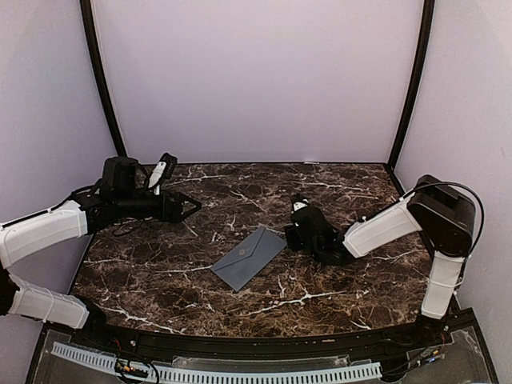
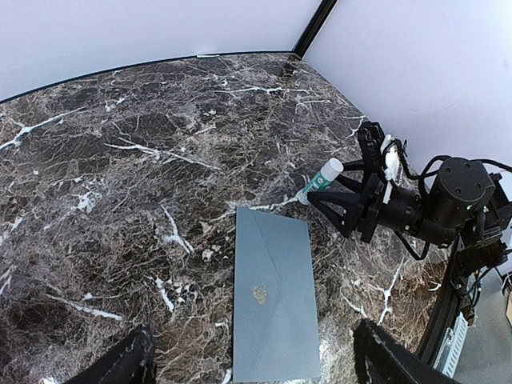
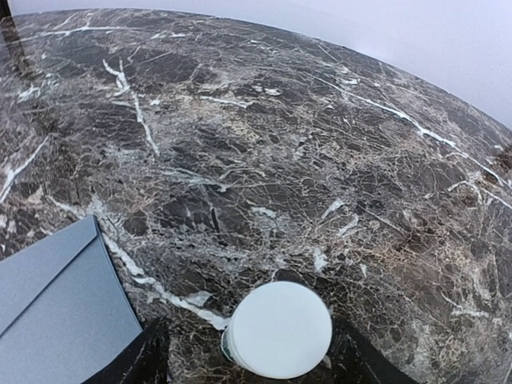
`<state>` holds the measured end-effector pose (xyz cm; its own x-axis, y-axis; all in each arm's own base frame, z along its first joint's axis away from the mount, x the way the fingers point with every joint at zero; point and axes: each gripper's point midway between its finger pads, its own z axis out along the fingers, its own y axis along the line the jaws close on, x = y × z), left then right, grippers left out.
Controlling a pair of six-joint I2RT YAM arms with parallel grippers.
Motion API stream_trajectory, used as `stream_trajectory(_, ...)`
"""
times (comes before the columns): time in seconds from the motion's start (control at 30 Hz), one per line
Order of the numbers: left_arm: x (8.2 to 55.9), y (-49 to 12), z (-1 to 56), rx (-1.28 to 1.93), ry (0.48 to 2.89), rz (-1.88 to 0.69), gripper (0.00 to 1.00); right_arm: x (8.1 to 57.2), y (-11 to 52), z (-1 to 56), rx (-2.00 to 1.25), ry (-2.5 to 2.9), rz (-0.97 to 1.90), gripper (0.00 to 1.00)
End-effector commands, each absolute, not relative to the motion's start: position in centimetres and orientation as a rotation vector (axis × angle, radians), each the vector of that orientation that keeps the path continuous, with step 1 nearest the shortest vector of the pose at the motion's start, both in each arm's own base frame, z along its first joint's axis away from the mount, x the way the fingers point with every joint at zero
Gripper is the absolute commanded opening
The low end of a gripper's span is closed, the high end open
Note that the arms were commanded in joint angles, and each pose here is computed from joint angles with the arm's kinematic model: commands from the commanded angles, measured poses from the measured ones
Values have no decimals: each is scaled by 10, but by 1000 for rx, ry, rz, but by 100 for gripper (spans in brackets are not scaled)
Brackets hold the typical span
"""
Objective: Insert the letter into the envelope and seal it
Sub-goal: Place the solid glue at the center of the board, then reset both arms
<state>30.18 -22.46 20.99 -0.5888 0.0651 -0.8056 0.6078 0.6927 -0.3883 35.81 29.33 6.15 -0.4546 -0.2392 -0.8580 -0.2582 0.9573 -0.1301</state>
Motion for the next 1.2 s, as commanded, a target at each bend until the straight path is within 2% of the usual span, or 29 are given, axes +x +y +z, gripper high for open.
stream_trajectory(0.0, 302, -224, 213, 517, 2064, -845, 84, 360, 290, 72, -319, 2037, 44, 72)
stream_trajectory(0.1, 303, -222, 217, 503, 2058, -833, 85, 356, 288, 77, -311, 2033, 69, 89)
stream_trajectory(0.2, 308, -215, 221, 448, 2060, -794, 85, 351, 285, 84, -300, 2031, 93, 98)
stream_trajectory(0.53, 343, -197, 240, 216, 1996, -694, 88, 338, 272, 153, -182, 1999, 178, 99)
stream_trajectory(0.73, 404, -178, 222, 184, 2032, -504, 91, 368, 260, 195, -122, 2001, 252, 99)
stream_trajectory(0.93, 458, -66, 196, -61, 1970, -424, 90, 413, 178, 196, 49, 2004, 259, 99)
stream_trajectory(1.03, 449, 5, 174, -214, 1927, -329, 90, 421, 116, 194, 153, 1968, 262, 99)
stream_trajectory(1.17, 424, 51, 169, -283, 1827, -125, 95, 415, 40, 204, 254, 1867, 213, 99)
